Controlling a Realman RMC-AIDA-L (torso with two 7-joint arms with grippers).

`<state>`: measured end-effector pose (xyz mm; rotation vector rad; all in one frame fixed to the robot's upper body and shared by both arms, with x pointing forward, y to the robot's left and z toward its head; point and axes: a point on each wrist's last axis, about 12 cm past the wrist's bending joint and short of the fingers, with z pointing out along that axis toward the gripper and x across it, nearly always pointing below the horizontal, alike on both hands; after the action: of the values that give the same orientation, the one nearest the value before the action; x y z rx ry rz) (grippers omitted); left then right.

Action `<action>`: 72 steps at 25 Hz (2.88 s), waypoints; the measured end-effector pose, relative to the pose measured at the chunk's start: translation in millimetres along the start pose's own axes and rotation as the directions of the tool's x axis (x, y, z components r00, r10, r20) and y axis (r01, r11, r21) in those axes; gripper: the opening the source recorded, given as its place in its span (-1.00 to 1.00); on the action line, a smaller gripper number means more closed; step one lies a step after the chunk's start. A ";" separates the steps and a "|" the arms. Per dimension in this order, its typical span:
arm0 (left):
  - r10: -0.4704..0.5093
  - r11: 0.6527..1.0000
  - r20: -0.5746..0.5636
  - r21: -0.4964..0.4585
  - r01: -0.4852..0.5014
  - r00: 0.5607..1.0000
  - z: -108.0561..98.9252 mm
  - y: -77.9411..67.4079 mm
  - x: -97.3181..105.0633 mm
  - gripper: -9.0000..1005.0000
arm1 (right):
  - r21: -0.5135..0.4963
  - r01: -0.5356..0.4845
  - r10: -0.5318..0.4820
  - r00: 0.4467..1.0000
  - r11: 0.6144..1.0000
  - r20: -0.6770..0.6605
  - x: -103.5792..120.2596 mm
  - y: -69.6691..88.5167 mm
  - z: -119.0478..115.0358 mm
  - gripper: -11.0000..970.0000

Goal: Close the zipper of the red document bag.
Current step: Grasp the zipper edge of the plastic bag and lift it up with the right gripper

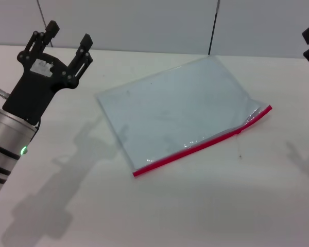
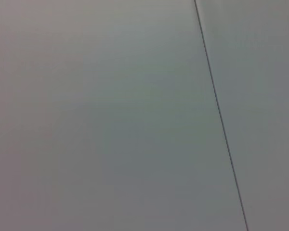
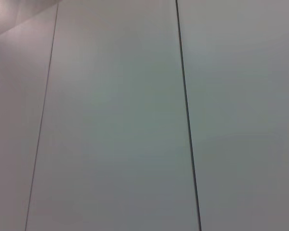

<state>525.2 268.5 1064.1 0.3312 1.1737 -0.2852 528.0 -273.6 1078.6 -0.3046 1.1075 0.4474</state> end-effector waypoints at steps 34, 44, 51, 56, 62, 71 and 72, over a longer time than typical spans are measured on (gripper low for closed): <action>0.006 1.000 -0.003 0.008 -0.006 1.000 -0.8 0.5 0.0 0.44 | 0.165 -0.301 0.320 0.593 0.939 -0.739 49.8 -51.2 49.8 0.83; 0.007 1.000 -0.001 0.009 -0.007 1.000 0.0 0.7 -0.2 0.43 | 0.243 -0.243 0.336 0.501 0.939 -0.798 57.3 -58.8 47.1 0.83; 0.007 1.000 -0.001 0.009 -0.007 1.000 0.0 0.7 -0.2 0.42 | 0.231 -0.249 0.323 0.444 0.940 -0.836 60.6 -53.5 49.9 0.83; 0.007 1.000 0.000 0.010 -0.007 1.000 0.4 0.6 -0.3 0.42 | 0.196 -0.267 0.298 0.423 0.943 -0.856 63.0 -44.9 55.0 0.83; 0.006 1.000 0.001 0.012 -0.006 1.000 2.0 0.1 -0.4 0.41 | 0.142 -0.291 0.259 0.417 0.946 -0.871 64.4 -32.7 68.9 0.83; 0.004 1.000 -0.006 0.016 -0.004 1.000 4.2 -0.6 0.5 0.40 | 0.118 -0.296 0.240 0.419 0.948 -0.876 66.3 -24.9 77.0 0.77; 0.004 1.000 -0.006 0.016 -0.004 1.000 4.2 -0.6 0.5 0.40 | 0.115 -0.292 0.235 0.420 0.949 -0.877 66.7 -24.7 76.9 0.75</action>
<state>528.8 266.2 1065.0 0.3488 1.1772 -0.2902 625.5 -247.5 1050.7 -0.4328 2.2299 0.6253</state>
